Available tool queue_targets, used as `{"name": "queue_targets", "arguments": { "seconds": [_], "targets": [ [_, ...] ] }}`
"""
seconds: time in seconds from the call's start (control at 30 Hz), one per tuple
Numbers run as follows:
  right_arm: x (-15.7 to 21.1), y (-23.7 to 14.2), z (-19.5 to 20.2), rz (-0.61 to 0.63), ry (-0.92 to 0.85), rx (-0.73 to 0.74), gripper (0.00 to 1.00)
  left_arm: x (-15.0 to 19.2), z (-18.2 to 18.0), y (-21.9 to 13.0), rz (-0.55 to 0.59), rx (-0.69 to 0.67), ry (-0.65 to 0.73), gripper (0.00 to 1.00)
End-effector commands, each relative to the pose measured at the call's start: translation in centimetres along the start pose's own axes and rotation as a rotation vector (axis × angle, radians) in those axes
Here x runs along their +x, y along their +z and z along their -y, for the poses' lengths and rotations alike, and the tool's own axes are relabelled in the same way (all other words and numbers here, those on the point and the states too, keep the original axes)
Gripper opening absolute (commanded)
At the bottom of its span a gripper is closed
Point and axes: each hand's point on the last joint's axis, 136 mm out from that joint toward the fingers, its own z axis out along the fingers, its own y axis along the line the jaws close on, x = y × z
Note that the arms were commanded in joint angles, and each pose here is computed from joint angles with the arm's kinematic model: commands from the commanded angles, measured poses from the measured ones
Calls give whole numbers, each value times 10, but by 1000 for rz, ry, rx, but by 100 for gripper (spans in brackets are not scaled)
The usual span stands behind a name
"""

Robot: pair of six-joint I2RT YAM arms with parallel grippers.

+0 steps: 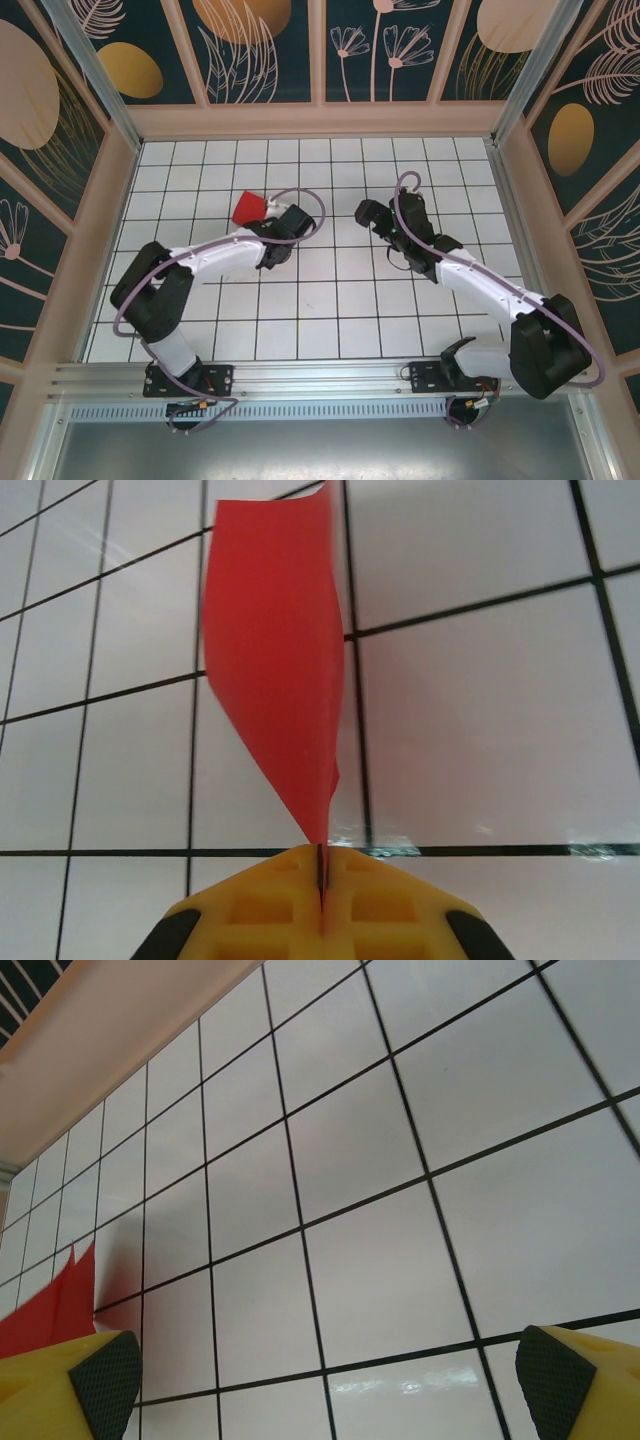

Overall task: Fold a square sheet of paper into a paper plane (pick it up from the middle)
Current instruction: Turn over the paper at the center of the table.

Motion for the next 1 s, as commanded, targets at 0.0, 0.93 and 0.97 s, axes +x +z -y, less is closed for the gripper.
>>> {"name": "queue_targets", "arguments": {
  "seconds": [0.0, 0.93, 0.97],
  "targets": [
    [-7, -7, 18, 32, 54, 42, 99, 4, 29, -1, 12, 1, 89, 7],
    [60, 32, -17, -307, 36, -118, 93, -13, 60, -62, 44, 629, -325, 84],
    [66, 36, -22, -331, 18, -119, 92, -13, 56, -55, 35, 629, -362, 81]
  ]
}}
